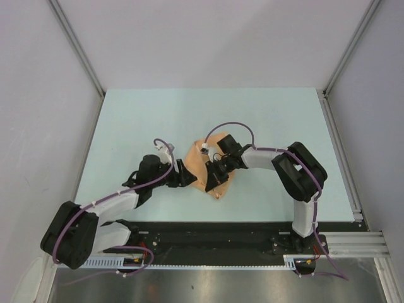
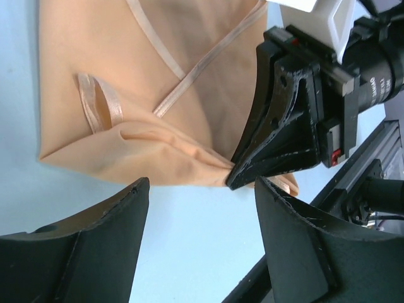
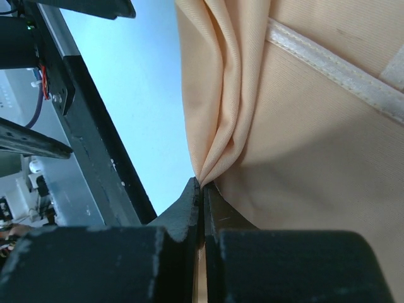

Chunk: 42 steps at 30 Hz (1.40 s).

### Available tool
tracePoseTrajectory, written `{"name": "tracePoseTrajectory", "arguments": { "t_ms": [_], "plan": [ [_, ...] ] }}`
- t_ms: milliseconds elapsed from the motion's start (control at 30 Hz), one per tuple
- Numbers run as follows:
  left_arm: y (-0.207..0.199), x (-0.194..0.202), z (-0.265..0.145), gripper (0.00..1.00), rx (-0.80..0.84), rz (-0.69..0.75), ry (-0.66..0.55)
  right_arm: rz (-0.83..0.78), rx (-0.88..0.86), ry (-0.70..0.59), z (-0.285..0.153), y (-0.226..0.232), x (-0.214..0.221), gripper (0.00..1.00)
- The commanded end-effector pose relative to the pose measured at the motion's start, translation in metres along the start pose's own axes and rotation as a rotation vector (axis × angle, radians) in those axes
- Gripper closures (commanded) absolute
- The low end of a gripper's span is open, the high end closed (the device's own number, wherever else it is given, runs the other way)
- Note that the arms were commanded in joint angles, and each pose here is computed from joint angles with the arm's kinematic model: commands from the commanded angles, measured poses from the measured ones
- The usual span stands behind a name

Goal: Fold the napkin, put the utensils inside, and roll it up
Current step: Roll the napkin with the utensil

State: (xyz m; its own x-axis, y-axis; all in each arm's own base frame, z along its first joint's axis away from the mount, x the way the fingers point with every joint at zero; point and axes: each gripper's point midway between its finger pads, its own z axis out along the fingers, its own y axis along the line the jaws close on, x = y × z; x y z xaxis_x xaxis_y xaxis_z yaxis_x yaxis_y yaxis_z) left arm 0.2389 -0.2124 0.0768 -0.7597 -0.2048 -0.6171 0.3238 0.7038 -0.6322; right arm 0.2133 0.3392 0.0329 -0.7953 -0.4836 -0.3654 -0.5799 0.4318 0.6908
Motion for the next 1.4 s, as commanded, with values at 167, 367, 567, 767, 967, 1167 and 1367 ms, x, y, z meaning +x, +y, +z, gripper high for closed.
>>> {"name": "tracePoseTrajectory", "arguments": {
  "t_ms": [167, 367, 567, 767, 967, 1167, 1367],
  "plan": [
    [-0.013, -0.012, 0.021, 0.27, 0.101, 0.004, -0.009, 0.060, -0.055, 0.036, 0.001, -0.002, 0.000, 1.00],
    [-0.014, -0.015, 0.032, 0.28, 0.131, -0.016, -0.019, 0.086, -0.071, 0.040, 0.001, -0.009, 0.001, 1.00],
    [-0.010, -0.018, 0.036, 0.28, 0.117, -0.019, -0.039, 0.096, -0.078, 0.047, 0.003, -0.013, 0.003, 1.00],
    [0.002, -0.018, 0.046, 0.28, 0.087, -0.027, -0.049, 0.102, -0.080, 0.051, 0.004, -0.015, 0.004, 1.00],
    [0.020, -0.010, 0.048, 0.28, 0.035, -0.043, -0.041, 0.099, -0.074, 0.052, 0.004, -0.016, 0.004, 1.00],
    [0.036, 0.005, 0.047, 0.29, -0.030, -0.074, 0.006, 0.075, -0.048, 0.023, -0.009, -0.009, -0.004, 0.68],
    [0.048, 0.016, 0.047, 0.29, -0.067, -0.103, 0.040, 0.004, 0.044, -0.047, -0.036, 0.002, -0.013, 0.48]
  ]
}}
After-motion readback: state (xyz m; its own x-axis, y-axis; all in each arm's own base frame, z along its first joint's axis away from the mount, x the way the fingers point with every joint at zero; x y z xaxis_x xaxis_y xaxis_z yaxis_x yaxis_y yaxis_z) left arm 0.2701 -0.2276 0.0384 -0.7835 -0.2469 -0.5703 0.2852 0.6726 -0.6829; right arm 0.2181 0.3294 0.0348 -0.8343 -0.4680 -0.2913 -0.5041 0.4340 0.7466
